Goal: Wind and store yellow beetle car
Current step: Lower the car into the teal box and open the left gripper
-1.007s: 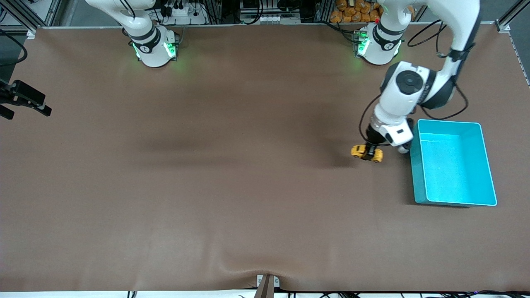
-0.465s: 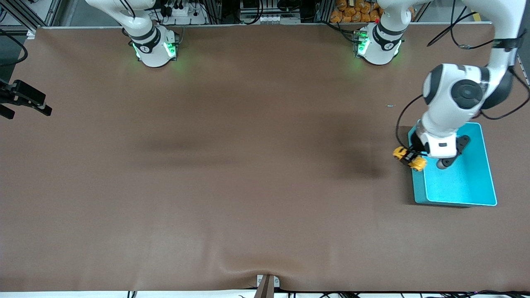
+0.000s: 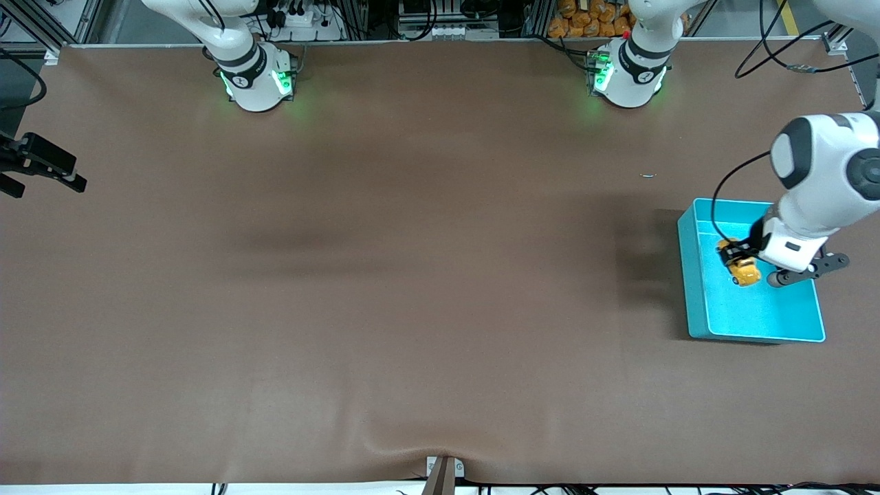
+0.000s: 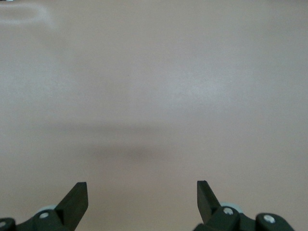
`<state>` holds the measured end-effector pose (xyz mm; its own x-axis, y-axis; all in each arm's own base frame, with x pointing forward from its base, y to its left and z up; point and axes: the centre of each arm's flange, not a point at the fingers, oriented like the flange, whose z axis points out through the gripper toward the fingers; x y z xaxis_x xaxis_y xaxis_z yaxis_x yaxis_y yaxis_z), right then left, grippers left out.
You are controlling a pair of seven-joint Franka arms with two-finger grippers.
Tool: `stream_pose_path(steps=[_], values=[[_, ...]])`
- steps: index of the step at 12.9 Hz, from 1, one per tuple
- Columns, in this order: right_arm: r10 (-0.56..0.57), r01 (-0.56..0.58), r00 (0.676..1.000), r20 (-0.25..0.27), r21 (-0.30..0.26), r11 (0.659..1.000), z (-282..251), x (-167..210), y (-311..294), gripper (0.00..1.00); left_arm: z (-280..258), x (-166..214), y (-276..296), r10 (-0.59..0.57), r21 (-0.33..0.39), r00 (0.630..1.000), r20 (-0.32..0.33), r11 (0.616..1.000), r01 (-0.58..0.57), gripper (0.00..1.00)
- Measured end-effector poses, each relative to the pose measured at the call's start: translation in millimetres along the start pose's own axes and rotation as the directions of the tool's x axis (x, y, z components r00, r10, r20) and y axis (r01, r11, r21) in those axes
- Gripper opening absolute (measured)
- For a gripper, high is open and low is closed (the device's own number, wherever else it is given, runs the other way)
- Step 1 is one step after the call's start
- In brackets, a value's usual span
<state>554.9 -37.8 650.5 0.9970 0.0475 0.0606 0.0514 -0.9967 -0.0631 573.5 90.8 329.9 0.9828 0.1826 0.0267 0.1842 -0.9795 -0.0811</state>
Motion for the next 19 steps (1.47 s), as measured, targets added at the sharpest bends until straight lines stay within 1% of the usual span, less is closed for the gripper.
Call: stream_pose_path(steps=[2, 4, 6, 9, 12, 14, 17, 18, 19], values=[[0.000, 0.000, 1.000, 0.000, 0.000, 1.000, 0, 0, 0, 1.00, 20, 14, -28, 0.106, -0.024, 0.994, 0.018, 0.994, -0.105, 0.47], [0.000, 0.000, 1.000, 0.000, 0.000, 1.000, 0, 0, 0, 1.00, 46, 26, -44, 0.143, -0.055, 0.989, 0.036, 0.988, -0.141, 0.47], [0.000, 0.000, 1.000, 0.000, 0.000, 1.000, 0, 0, 0, 1.00, 68, 35, -45, 0.158, -0.072, 0.987, 0.039, 0.985, -0.155, 0.47], [0.001, -0.001, 1.000, 0.000, 0.000, 1.000, 0, 0, 0, 1.00, 96, 41, -48, 0.201, -0.046, 0.979, 0.014, 0.979, -0.201, 0.47], [0.003, -0.003, 1.000, 0.000, 0.000, 1.000, 0, 0, 1, 1.00, 110, 42, -51, 0.229, -0.027, 0.973, 0.010, 0.973, -0.229, 0.47], [0.004, -0.004, 1.000, 0.000, 0.000, 1.000, 0, 0, 2, 1.00, 108, 44, -51, 0.231, -0.024, 0.973, 0.005, 0.973, -0.231, 0.63], [0.007, -0.007, 1.000, 0.000, 0.000, 1.000, 0, 0, 4, 1.00, 91, 51, -48, 0.238, -0.010, 0.971, -0.020, 0.971, -0.238, 0.96], [0.007, -0.007, 1.000, 0.000, 0.000, 1.000, 0, 0, 4, 1.00, 77, 53, -46, 0.244, -0.002, 0.970, -0.023, 0.970, -0.244, 1.00], [0.007, -0.007, 1.000, 0.000, 0.000, 1.000, 0, -1, 4, 1.00, 58, 55, -40, 0.253, 0.010, 0.967, -0.026, 0.967, -0.253, 1.00]])
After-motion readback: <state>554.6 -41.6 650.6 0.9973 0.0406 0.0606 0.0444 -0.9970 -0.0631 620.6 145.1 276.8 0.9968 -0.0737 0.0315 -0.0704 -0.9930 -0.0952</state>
